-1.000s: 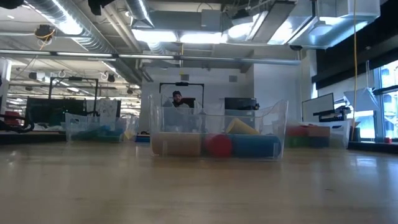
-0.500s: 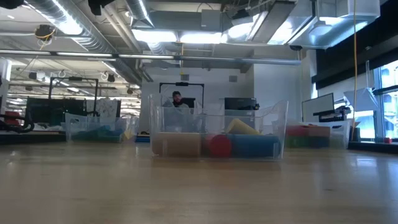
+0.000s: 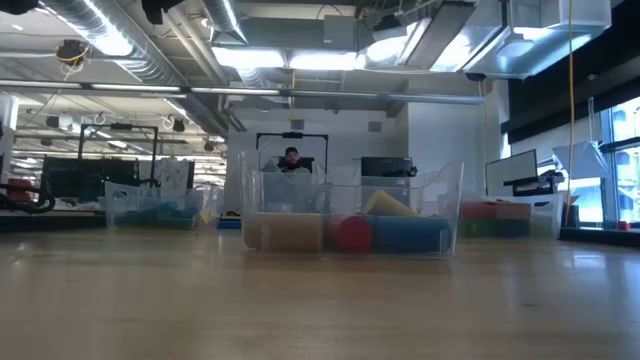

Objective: Sort blocks by size
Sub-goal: Put the blue rectangular block into the top left transparent bin

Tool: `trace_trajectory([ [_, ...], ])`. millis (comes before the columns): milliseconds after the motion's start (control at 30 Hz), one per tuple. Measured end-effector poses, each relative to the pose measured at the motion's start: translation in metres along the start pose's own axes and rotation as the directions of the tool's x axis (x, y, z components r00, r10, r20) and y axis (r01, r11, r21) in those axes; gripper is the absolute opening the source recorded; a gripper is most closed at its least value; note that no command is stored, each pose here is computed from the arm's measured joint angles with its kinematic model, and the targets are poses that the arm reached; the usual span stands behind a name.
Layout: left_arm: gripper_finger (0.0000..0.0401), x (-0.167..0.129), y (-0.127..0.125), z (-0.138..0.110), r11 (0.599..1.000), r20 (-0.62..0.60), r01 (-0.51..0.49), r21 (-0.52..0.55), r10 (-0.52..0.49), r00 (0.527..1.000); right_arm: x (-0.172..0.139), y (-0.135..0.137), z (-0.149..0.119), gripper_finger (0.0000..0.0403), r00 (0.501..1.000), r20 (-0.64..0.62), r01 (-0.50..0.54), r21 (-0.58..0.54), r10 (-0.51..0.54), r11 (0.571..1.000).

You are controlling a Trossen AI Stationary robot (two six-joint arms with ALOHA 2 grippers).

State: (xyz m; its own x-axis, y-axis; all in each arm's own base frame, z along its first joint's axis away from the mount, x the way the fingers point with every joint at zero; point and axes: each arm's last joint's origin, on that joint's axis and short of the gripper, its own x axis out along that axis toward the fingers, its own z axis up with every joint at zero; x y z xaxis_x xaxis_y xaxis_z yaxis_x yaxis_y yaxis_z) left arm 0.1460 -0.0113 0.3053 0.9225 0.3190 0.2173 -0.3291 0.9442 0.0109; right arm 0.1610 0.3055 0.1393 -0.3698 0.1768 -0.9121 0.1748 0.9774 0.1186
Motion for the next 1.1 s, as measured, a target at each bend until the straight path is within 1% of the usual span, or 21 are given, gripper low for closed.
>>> trace_trajectory([
  [267, 0.021, 0.0, 0.0, 0.001, 1.0, 0.007, -0.001, -0.004, 0.001, 1.0, 0.0, -0.007, -0.001, 0.0225, 0.996, 0.033, 0.082, 0.026, -0.083, 0.996],
  [367, 0.021, 0.0, 0.0, 0.001, 1.0, 0.007, -0.001, -0.004, 0.001, 1.0, -0.002, -0.014, 0.001, 0.0225, 0.992, 0.019, 0.127, 0.059, -0.128, 0.99],
  [433, 0.021, 0.0, 0.0, 0.001, 1.0, 0.008, -0.001, -0.004, 0.001, 1.0, -0.005, -0.018, 0.006, 0.0225, 0.987, 0.033, 0.152, 0.067, -0.154, 0.986],
  [600, 0.021, 0.0, 0.0, 0.001, 1.0, 0.008, -0.001, -0.004, 0.001, 1.0, -0.012, -0.027, 0.019, 0.0225, 0.978, 0.075, 0.194, 0.043, -0.197, 0.98],
  [700, 0.021, 0.0, 0.0, 0.001, 1.0, 0.008, -0.001, -0.004, 0.001, 1.0, -0.018, -0.035, 0.028, 0.0225, 0.967, 0.1, 0.23, 0.068, -0.236, 0.971],
  [833, 0.021, 0.0, 0.0, 0.001, 1.0, 0.008, -0.001, -0.004, 0.001, 1.0, -0.026, -0.047, 0.044, 0.0225, 0.954, 0.128, 0.263, 0.075, -0.271, 0.962],
  [1033, 0.021, 0.0, 0.0, 0.001, 1.0, 0.008, -0.001, -0.004, 0.001, 1.0, -0.042, -0.07, 0.074, 0.0225, 0.952, 0.135, 0.265, 0.085, -0.274, 0.961],
  [1100, 0.021, 0.0, 0.0, 0.001, 1.0, 0.008, -0.001, -0.004, 0.001, 1.0, -0.051, -0.076, 0.081, 0.0225, 0.956, 0.143, 0.247, 0.085, -0.257, 0.965],
])
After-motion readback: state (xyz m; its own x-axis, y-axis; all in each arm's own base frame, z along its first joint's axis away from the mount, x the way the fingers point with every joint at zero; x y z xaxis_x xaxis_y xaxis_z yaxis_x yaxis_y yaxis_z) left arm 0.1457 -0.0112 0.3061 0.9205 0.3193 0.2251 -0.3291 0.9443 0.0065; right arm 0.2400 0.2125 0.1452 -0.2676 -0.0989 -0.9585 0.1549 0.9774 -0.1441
